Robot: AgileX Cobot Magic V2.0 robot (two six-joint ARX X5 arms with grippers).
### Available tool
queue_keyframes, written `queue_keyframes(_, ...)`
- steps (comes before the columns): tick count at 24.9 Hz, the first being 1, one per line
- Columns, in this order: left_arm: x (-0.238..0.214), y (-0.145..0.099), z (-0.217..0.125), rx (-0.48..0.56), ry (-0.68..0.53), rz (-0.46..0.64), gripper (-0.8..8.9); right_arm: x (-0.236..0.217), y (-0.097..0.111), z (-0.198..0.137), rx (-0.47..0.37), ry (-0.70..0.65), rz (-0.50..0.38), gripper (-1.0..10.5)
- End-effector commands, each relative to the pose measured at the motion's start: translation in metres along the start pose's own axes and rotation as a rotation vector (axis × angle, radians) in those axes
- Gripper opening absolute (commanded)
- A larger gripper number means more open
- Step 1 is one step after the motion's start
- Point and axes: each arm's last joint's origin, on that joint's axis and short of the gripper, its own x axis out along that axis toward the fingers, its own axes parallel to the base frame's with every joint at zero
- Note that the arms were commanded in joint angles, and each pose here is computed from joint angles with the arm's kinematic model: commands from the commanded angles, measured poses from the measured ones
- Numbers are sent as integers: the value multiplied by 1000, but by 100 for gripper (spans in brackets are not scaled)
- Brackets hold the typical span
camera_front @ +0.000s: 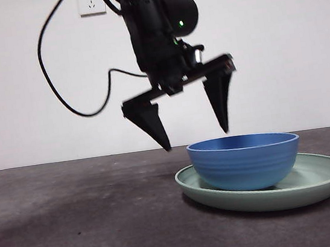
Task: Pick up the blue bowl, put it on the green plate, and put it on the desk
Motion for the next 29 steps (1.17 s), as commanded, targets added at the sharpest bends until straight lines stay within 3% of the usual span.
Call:
queue_keyframes(1,-14,1,2,56,20,12,572,-2,2,4,-25,-12,0,595)
queue_keyframes(7,-109,-3,-35,114,-16,12,572,-2,2,4,-25,-12,0,596)
queue_keyframes(15,-235,-7,-129,220,-274,-9,563,-2,1,4,-35,-12,-1,596)
queue_keyframes(22,-225,13,-240,227,-370,-16,563,-2,2,4,-45,-12,0,596)
queue_keyframes(29,-198,25,-284,188,-610,-58,563,-2,2,4,-47,-12,0,596)
